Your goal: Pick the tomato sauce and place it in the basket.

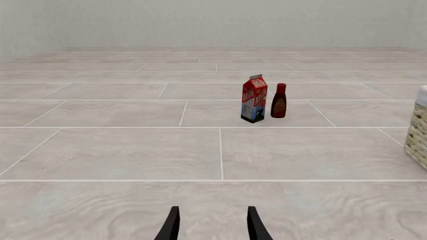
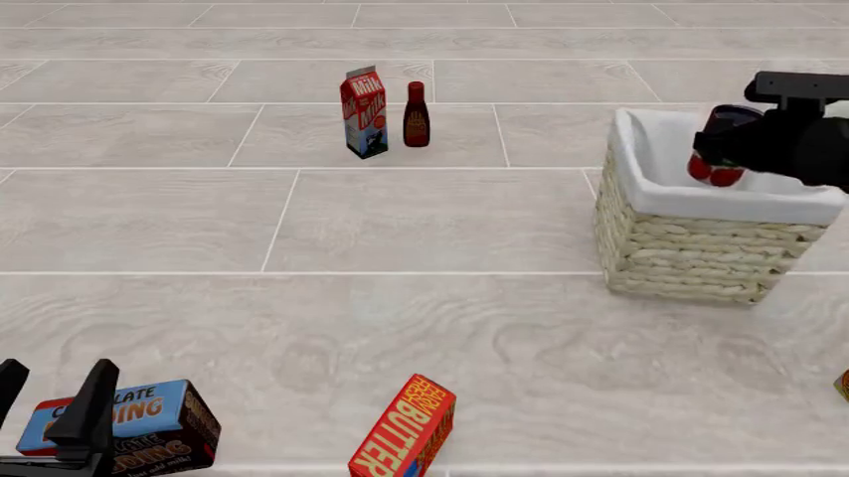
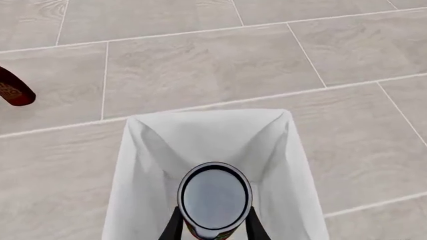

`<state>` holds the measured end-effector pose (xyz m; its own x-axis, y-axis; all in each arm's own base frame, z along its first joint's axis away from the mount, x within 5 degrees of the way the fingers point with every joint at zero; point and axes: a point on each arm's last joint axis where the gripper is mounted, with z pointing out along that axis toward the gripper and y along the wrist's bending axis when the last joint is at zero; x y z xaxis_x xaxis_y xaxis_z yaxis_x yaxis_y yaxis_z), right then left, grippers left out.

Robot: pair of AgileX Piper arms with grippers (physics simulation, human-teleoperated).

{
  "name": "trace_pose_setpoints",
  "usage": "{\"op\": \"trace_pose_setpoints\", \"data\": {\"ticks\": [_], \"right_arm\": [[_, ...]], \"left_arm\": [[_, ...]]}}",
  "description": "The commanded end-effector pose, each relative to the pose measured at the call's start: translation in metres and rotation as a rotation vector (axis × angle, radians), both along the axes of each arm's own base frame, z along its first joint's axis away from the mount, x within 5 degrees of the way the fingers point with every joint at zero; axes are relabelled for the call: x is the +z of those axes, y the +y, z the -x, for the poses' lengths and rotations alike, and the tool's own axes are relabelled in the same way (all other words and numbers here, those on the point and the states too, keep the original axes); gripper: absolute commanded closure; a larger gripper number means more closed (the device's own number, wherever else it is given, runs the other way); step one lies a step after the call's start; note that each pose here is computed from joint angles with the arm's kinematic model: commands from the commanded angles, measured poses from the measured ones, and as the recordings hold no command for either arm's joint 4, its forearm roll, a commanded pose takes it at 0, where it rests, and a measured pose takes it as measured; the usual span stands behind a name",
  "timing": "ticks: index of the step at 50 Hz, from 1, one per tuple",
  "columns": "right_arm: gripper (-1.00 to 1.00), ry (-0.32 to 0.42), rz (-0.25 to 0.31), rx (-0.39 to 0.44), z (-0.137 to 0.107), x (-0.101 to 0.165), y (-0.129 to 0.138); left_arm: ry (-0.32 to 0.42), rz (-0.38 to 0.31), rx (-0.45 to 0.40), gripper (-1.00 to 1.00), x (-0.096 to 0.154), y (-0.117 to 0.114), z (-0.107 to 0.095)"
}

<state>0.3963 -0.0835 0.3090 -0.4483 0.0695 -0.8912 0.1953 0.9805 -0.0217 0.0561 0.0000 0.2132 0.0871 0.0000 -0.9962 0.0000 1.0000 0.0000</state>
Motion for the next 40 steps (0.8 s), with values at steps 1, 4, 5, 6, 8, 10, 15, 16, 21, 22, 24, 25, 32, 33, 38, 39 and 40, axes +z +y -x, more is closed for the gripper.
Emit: {"op": "trace_pose_setpoints", "data": {"ticks": [1, 4, 5, 6, 8, 10, 15, 16, 21, 22, 24, 25, 32, 33, 38, 39, 40], "right_arm": [[1.00, 0.004, -0.019, -0.011, -0.007, -0.008, -0.002], [1.00, 0.008, -0.020, -0.012, -0.009, -0.011, -0.003], [1.00, 0.010, -0.020, -0.012, -0.010, -0.012, -0.003], [1.00, 0.012, -0.019, -0.011, -0.011, -0.013, -0.003], [1.00, 0.017, -0.019, -0.010, -0.013, -0.016, -0.004], [1.00, 0.017, -0.019, -0.011, -0.013, -0.016, -0.004], [1.00, 0.024, -0.022, -0.015, -0.018, -0.022, -0.007], [1.00, 0.025, -0.024, -0.014, -0.019, -0.023, -0.006], [1.00, 0.033, -0.023, -0.014, -0.023, -0.029, -0.007], [1.00, 0.037, -0.018, -0.009, -0.024, -0.030, -0.007], [1.00, 0.037, -0.018, -0.010, -0.025, -0.030, -0.007], [1.00, 0.038, -0.020, -0.009, -0.026, -0.031, -0.007], [1.00, 0.043, -0.016, -0.008, -0.031, -0.034, -0.008], [1.00, 0.043, -0.018, -0.007, -0.032, -0.034, -0.007], [1.00, 0.044, -0.014, -0.002, -0.033, -0.034, -0.007], [1.00, 0.047, -0.012, 0.002, -0.033, -0.034, -0.006], [1.00, 0.048, -0.009, 0.012, -0.034, -0.034, -0.002]], "left_arm": [[0.000, 0.000, 0.000, -1.00, 0.000, 0.000, 0.000], [0.000, 0.000, 0.000, -1.00, 0.000, 0.000, 0.000], [0.000, 0.000, 0.000, -1.00, 0.000, 0.000, 0.000], [0.000, 0.000, 0.000, -1.00, 0.000, 0.000, 0.000], [0.000, 0.000, 0.000, -1.00, 0.000, 0.000, 0.000], [0.000, 0.000, 0.000, -1.00, 0.000, 0.000, 0.000], [0.000, 0.000, 0.000, -1.00, 0.000, 0.000, 0.000], [0.000, 0.000, 0.000, -1.00, 0.000, 0.000, 0.000], [0.000, 0.000, 0.000, -1.00, 0.000, 0.000, 0.000], [0.000, 0.000, 0.000, -1.00, 0.000, 0.000, 0.000], [0.000, 0.000, 0.000, -1.00, 0.000, 0.000, 0.000], [0.000, 0.000, 0.000, -1.00, 0.000, 0.000, 0.000], [0.000, 0.000, 0.000, -1.00, 0.000, 0.000, 0.000], [0.000, 0.000, 0.000, -1.00, 0.000, 0.000, 0.000], [0.000, 0.000, 0.000, -1.00, 0.000, 0.000, 0.000], [0.000, 0.000, 0.000, -1.00, 0.000, 0.000, 0.000], [0.000, 0.000, 0.000, -1.00, 0.000, 0.000, 0.000]]}}
